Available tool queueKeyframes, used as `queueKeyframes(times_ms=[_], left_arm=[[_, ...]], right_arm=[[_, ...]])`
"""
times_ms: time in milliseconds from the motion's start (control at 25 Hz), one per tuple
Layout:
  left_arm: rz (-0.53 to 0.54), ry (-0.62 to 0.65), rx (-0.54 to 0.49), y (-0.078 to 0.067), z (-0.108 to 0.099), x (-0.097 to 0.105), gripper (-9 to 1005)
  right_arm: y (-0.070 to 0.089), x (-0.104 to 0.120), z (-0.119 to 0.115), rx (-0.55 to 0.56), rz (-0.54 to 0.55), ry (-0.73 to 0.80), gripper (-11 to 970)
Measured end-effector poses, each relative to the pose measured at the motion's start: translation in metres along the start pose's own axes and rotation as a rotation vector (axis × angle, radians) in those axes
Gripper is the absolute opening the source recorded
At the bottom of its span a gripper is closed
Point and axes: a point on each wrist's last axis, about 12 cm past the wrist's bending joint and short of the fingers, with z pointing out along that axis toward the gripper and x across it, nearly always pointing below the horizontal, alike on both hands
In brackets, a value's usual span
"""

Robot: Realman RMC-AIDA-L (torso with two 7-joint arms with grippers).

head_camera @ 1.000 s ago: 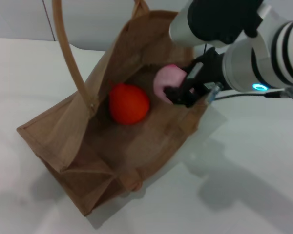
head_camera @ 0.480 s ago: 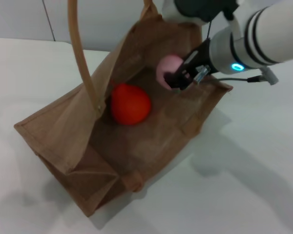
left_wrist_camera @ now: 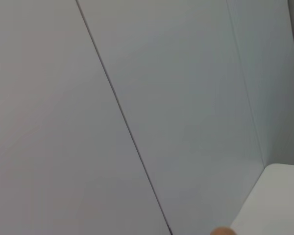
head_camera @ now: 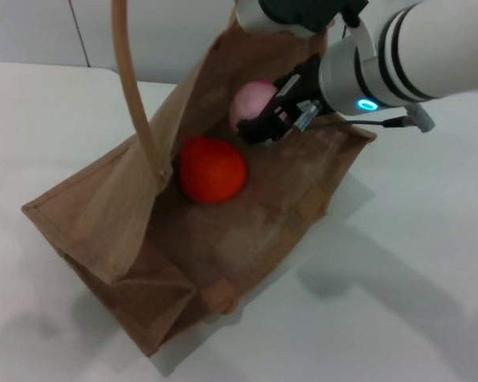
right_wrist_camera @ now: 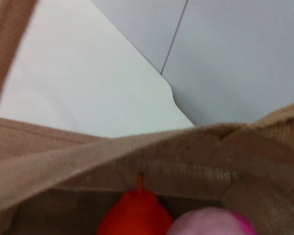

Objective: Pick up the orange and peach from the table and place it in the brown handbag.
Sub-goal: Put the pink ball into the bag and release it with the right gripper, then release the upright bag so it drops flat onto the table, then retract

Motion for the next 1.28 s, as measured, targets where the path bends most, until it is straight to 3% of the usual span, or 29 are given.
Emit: queueKeyframes(times_ms=[600,800,1000,1120,1240,1280], left_arm=[[-0.055,0.008,-0.076,0.014,-0.013,0.017,127],[-0.114,0.003,-0.114,0.024,-0.019,0.029,128],[-0.152,-0.003,-0.121,0.03,-0.021,0.04,128],[-0.15,-0.027,-0.107,0.029,-0.021,0.039,129],[-0.166,-0.059,-0.073,0.027,-0.018,0.038,129],[-0.18,-0.079,-0.046,0.026,-0.016,0.038,199]], right_arm=[[0.004,0.003,-0.036,0.007,-0.02,0.012,800],[-0.01,0.024,-0.067,0.17,-0.005,0.066,797],[-0.041,0.048,-0.099,0.479,0.079,0.05,795],[-0.054,0.054,-0.102,0.558,0.119,0.049,794],[-0.06,0.057,-0.092,0.56,0.133,0.048,794],[-0.064,0.06,-0.082,0.556,0.145,0.05,794]])
